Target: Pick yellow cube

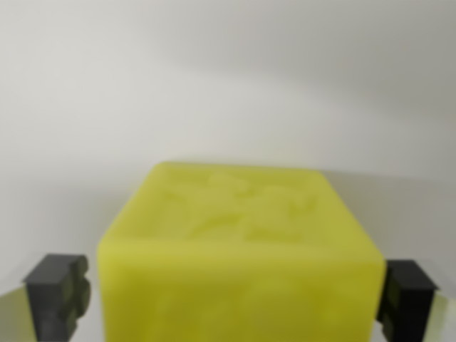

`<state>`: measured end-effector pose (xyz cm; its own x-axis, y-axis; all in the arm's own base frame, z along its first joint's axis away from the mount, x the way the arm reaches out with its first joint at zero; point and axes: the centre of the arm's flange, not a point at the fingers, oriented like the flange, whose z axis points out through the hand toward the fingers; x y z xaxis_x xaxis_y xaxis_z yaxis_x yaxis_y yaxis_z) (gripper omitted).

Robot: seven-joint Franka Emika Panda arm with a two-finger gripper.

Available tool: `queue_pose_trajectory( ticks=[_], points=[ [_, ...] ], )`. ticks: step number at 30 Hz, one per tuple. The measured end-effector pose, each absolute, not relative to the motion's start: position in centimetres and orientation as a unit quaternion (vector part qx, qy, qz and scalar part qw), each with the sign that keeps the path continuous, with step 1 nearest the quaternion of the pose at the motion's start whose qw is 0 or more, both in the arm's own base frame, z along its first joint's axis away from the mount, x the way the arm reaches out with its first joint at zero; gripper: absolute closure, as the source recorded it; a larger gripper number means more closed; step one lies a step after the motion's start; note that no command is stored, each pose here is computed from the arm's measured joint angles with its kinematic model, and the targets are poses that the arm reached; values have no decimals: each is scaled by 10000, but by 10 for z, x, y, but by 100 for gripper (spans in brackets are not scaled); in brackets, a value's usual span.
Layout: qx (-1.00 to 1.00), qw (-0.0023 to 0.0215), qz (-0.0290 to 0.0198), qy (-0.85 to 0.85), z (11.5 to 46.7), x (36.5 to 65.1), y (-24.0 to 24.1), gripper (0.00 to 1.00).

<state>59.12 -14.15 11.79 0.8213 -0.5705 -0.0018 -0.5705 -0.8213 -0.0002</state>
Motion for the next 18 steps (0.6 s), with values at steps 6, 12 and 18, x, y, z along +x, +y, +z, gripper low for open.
queue_pose_trajectory(
  ticks=[6,12,18],
  points=[
    [-9546,2,9,2980,113,591,-142,0],
    [-9546,1,9,2979,113,591,-142,100],
    [-9546,1,8,2979,119,591,-142,100]
  ],
)
